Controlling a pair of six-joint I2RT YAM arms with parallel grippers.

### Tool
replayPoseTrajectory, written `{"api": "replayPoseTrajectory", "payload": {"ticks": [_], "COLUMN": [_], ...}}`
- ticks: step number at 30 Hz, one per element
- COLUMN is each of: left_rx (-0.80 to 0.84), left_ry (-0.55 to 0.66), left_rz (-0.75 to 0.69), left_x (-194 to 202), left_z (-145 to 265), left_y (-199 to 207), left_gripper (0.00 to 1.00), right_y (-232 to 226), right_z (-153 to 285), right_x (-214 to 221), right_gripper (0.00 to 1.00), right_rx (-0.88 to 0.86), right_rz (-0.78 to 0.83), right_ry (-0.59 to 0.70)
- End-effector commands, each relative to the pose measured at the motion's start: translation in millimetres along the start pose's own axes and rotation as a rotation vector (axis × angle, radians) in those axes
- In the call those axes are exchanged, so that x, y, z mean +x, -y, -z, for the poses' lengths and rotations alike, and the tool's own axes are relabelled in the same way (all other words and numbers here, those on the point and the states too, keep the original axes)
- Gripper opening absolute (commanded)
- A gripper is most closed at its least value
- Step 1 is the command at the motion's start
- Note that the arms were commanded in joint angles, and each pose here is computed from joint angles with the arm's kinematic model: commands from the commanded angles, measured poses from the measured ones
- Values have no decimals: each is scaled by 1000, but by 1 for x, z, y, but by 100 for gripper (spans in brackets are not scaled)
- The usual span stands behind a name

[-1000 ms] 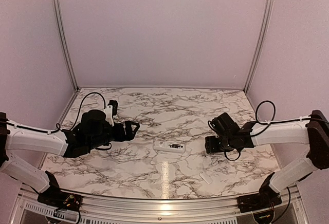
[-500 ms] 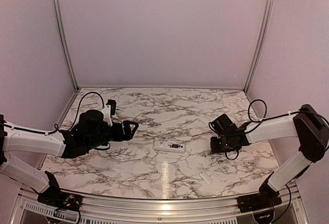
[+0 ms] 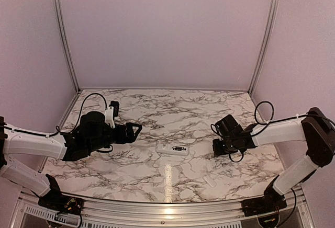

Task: Unload the batteries from the remote control

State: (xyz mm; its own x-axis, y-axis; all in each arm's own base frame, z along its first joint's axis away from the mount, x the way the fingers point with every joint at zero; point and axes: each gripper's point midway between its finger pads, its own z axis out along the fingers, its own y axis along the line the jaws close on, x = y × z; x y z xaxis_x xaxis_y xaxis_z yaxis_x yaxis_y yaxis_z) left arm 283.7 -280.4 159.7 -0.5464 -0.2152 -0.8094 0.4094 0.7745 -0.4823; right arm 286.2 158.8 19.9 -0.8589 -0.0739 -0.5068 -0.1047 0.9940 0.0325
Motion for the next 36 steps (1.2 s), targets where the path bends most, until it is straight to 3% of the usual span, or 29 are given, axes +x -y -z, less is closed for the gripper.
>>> {"api": "replayPoseTrajectory", "payload": {"ticks": [1, 9, 20, 36], "left_rx": [93, 302, 528, 604], "left_ry": [-13, -91, -170, -244], "left_rz": [-3, 35, 88, 128], "left_x": [4, 16, 25, 35], "left_z": [0, 0, 10, 8], "left_y": [16, 53, 91, 104], "left_gripper": [95, 87, 79, 63], "right_y": [-38, -111, -182, -211], "right_z": [27, 84, 138, 147], "right_x": [-15, -28, -5, -5], "right_gripper": [0, 0, 0, 0], "right_rx": [-155, -314, -432, -356], "right_rz": [119, 362, 636, 706], "right_ry": [72, 233, 394, 457]}}
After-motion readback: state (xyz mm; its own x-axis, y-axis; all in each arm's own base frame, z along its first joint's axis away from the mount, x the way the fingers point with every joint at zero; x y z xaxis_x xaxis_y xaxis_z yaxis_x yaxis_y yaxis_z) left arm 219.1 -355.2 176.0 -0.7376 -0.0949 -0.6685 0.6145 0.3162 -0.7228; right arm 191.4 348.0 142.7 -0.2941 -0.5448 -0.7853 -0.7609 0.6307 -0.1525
